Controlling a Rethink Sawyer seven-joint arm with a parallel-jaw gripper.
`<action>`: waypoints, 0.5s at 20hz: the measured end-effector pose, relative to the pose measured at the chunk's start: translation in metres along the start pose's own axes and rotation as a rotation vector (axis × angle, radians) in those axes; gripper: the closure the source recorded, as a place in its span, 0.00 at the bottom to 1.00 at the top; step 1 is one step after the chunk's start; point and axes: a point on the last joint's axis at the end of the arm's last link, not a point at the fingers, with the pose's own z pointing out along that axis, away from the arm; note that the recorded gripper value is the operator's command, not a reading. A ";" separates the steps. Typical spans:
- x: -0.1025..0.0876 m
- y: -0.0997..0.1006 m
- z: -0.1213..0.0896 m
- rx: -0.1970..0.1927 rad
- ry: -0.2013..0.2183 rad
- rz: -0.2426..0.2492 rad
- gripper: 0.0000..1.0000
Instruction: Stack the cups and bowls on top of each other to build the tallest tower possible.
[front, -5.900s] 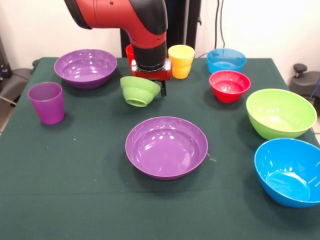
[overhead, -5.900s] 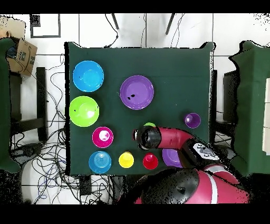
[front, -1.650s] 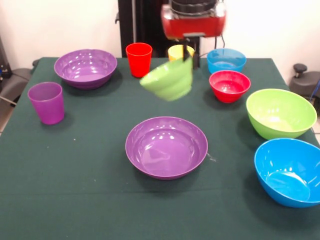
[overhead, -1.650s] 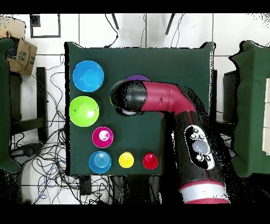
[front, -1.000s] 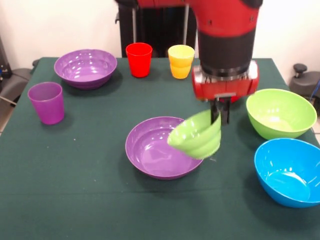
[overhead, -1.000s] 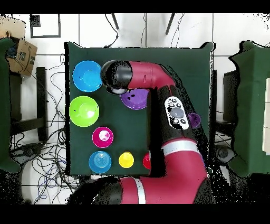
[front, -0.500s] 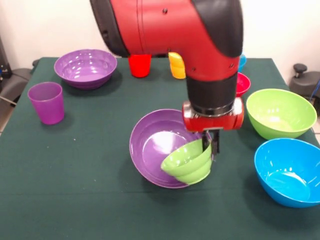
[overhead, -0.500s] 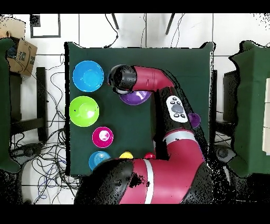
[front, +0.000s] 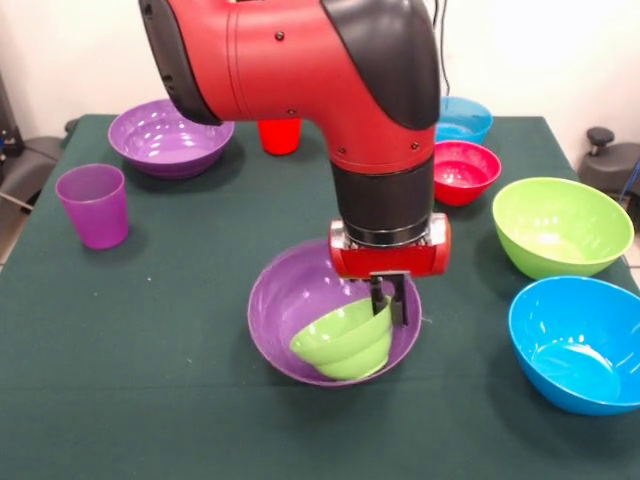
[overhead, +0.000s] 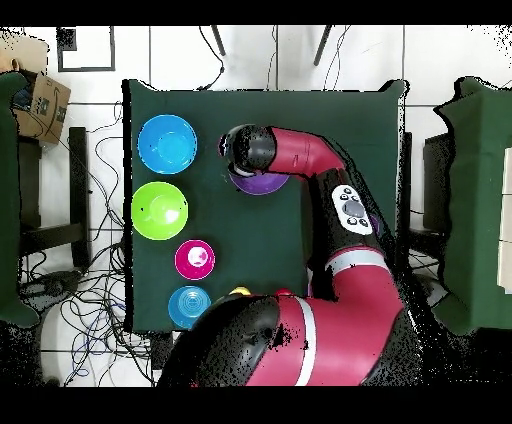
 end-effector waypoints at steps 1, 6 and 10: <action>0.000 -0.001 -0.001 0.000 -0.001 0.001 1.00; -0.002 0.001 -0.006 0.003 -0.008 -0.003 1.00; -0.003 0.005 -0.008 0.003 -0.010 -0.009 1.00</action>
